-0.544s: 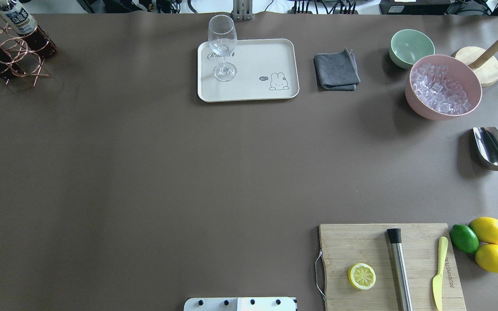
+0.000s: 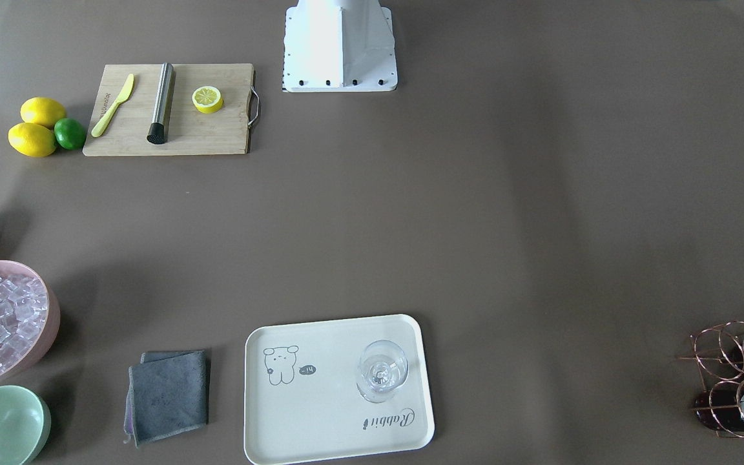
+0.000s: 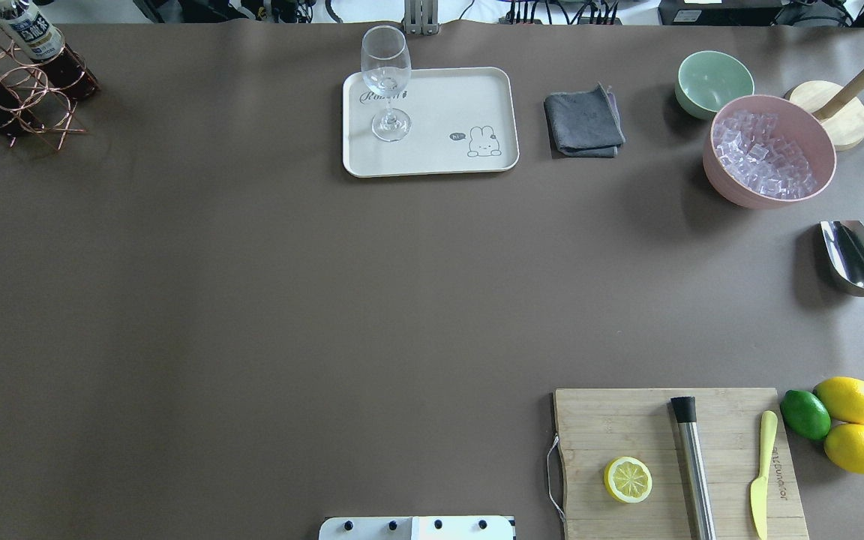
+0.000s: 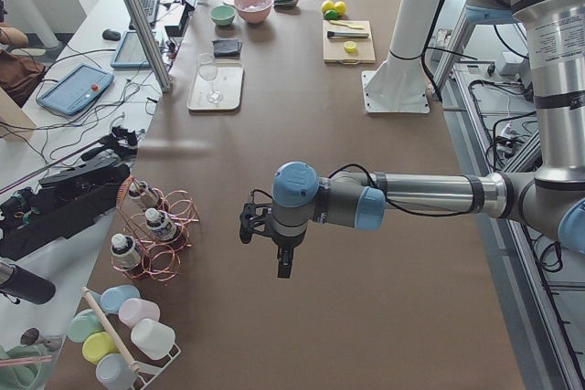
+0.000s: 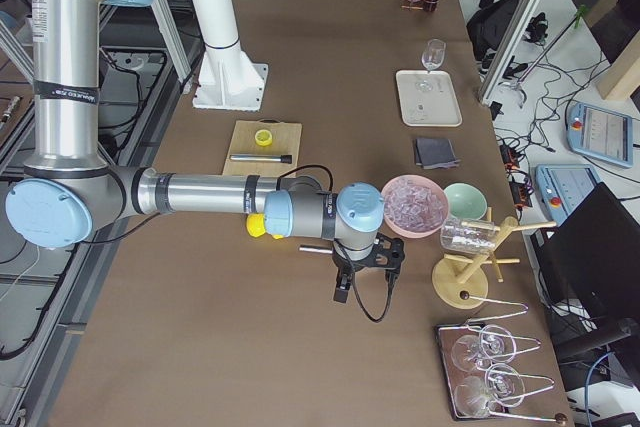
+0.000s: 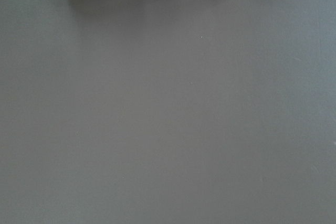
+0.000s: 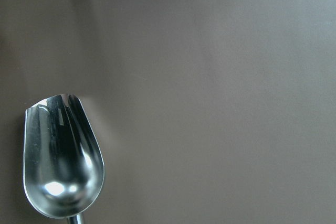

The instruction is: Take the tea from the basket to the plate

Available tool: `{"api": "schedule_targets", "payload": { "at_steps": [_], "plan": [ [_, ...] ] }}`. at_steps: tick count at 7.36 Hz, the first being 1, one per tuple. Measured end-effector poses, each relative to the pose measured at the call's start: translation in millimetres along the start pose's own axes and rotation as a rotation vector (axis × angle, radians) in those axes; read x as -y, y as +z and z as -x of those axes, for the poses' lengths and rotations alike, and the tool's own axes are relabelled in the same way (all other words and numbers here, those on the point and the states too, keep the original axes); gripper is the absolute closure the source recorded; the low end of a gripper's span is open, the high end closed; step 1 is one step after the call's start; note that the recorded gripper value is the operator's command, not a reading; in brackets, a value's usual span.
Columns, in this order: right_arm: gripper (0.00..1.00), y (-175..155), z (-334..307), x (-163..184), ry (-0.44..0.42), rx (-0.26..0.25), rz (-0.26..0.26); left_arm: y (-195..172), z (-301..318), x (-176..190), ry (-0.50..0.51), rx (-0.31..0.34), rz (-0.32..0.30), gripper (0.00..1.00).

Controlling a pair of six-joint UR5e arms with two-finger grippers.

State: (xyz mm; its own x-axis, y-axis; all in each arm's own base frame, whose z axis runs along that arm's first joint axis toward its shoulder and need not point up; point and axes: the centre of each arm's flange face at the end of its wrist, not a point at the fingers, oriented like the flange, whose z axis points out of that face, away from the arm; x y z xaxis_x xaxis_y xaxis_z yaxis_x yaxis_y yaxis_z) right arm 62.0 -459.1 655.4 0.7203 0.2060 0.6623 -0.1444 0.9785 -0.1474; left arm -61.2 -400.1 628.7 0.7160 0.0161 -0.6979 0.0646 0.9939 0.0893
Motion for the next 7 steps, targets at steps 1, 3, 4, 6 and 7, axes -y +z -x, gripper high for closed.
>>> {"api": "schedule_targets", "payload": {
  "at_steps": [1,3,4,6,7],
  "plan": [
    [0.00,0.5,-0.6,-0.5,0.001,0.000,0.001,0.4,0.5,-0.1,0.000,0.001,0.001,0.02],
    [0.00,-0.3,0.3,0.1,0.000,0.000,-0.001,0.7,0.9,-0.3,0.000,0.002,0.002,0.02],
    [0.00,-2.4,2.4,0.9,-0.002,0.001,-0.006,0.3,0.5,-0.2,0.001,0.002,0.001,0.02],
    [0.00,-7.2,7.7,3.1,-0.007,0.006,-0.015,-0.2,0.0,0.0,0.001,0.002,0.000,0.02],
    [0.00,-8.3,9.0,4.2,-0.009,0.007,-0.018,-0.5,-0.4,0.3,0.002,0.002,-0.001,0.02]
  ]
}}
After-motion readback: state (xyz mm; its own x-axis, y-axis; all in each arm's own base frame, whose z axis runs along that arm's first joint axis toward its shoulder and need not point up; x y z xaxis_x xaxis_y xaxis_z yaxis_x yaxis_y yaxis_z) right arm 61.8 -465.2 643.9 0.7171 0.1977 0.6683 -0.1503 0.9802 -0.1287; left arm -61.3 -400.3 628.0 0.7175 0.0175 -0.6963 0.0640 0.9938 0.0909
